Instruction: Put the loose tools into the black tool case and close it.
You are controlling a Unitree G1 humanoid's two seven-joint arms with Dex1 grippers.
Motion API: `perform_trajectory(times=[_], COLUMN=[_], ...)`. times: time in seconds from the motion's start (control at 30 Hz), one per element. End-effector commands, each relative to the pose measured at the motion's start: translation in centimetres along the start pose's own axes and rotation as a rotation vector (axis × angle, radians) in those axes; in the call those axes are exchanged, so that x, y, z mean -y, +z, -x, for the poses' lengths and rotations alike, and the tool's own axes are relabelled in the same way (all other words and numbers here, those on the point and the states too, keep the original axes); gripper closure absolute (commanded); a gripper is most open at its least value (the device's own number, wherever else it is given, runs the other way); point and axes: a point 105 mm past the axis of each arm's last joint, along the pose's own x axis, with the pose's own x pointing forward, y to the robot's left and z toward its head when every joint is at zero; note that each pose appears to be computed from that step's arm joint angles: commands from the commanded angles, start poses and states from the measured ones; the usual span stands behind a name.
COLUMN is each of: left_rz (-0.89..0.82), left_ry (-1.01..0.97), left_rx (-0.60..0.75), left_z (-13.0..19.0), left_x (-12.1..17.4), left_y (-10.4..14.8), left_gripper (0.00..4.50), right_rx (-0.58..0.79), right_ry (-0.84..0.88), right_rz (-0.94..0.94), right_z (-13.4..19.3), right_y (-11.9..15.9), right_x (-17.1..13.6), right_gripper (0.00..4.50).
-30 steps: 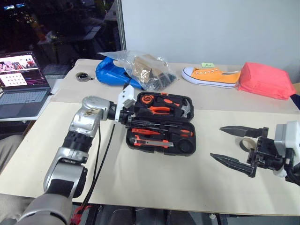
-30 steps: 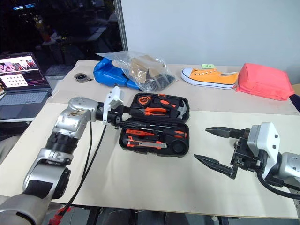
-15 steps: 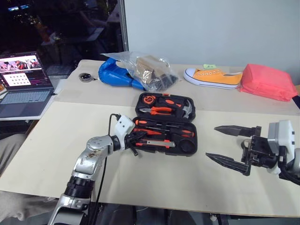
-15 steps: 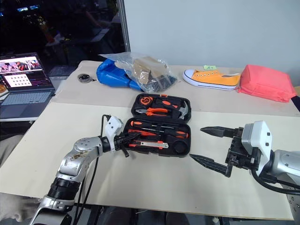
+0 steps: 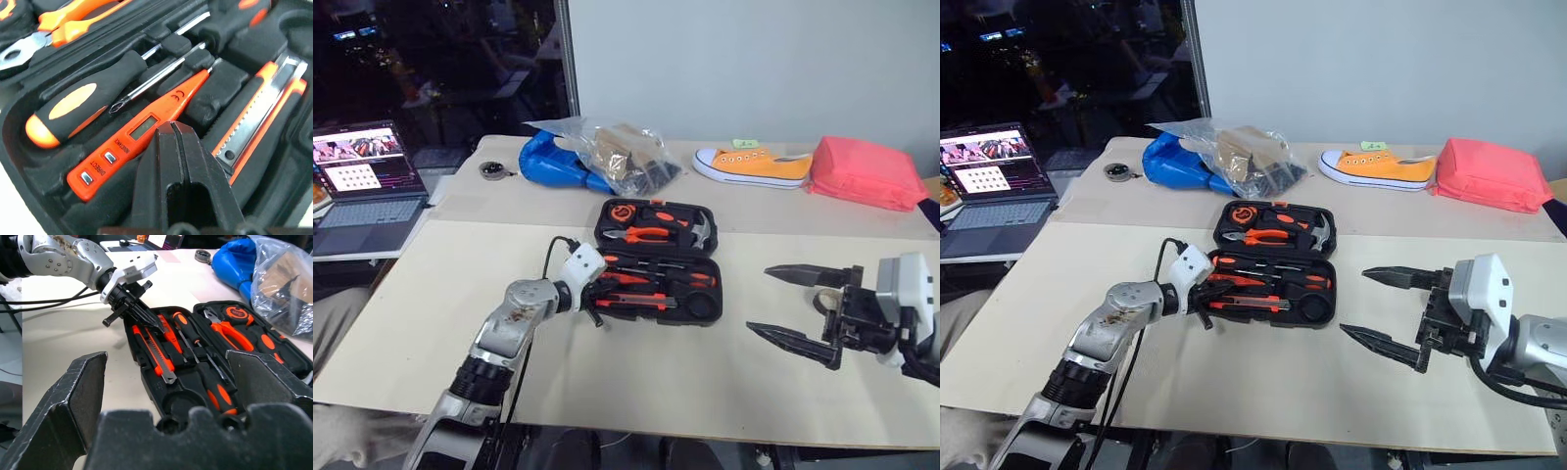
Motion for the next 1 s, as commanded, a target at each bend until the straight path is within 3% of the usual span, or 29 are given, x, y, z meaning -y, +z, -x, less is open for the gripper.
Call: perform_trajectory(times=[0.03, 0.1, 0.23, 0.37, 0.47, 0.6, 0.7, 0.73, 0.77, 0.8, 0.87, 1.0], left_rz=[-0.002, -0.014, 0.031, 0.054, 0.040, -0.010, -0.045, -0.053, -0.060, -0.065, -0.078, -0.094], left_ry=[-0.131, -0.125, -0.069, -0.153, -0.271, -0.459, -0.538, -0.552, -0.559, -0.573, -0.582, -0.555], left_rx=[-0.108, -0.081, 0.263, 0.400, 0.449, 0.449, 0.433, 0.431, 0.429, 0.424, 0.417, 0.417], left_z=[-1.9, -2.4, -0.7, 2.1, 4.2, 7.2, 8.5, 8.7, 8.8, 8.9, 9.0, 8.6], left_x=[3.7, 3.8, 2.5, 3.0, 3.9, 5.4, 6.2, 6.4, 6.6, 6.8, 7.0, 7.1], left_y=[-3.1, -2.4, 4.1, 7.9, 10.0, 11.9, 13.0, 13.3, 13.7, 14.0, 14.5, 15.1], left_gripper=[4.47, 4.47, 4.47, 4.47, 3.81, 2.36, 1.38, 0.93, 0.69, 0.15, 0.00, 0.00], right_rx=[-0.006, -0.015, -0.050, -0.185, -0.237, -0.471, -0.535, -0.551, -0.575, -0.604, -0.677, -0.753], right_ry=[-0.003, -0.014, -0.158, -0.320, -0.386, -0.478, -0.478, -0.471, -0.479, -0.506, -0.547, -0.566], right_rz=[0.038, 0.037, 0.015, -0.005, -0.049, -0.128, -0.182, -0.207, -0.210, -0.212, -0.239, -0.266], right_z=[0.5, 0.8, 1.9, 3.8, 5.0, 6.2, 6.2, 6.1, 6.1, 6.1, 6.3, 6.4], right_y=[0.8, 0.7, -0.1, -2.8, -4.0, -6.9, -8.1, -8.5, -8.9, -9.4, -10.5, -11.6], right_x=[0.1, 0.2, 1.8, 3.3, 4.0, 5.9, 6.8, 7.0, 7.5, 8.2, 9.2, 10.2], right_gripper=[0.00, 0.00, 0.00, 0.00, 0.00, 0.00, 0.00, 0.52, 0.64, 1.14, 1.67, 1.67])
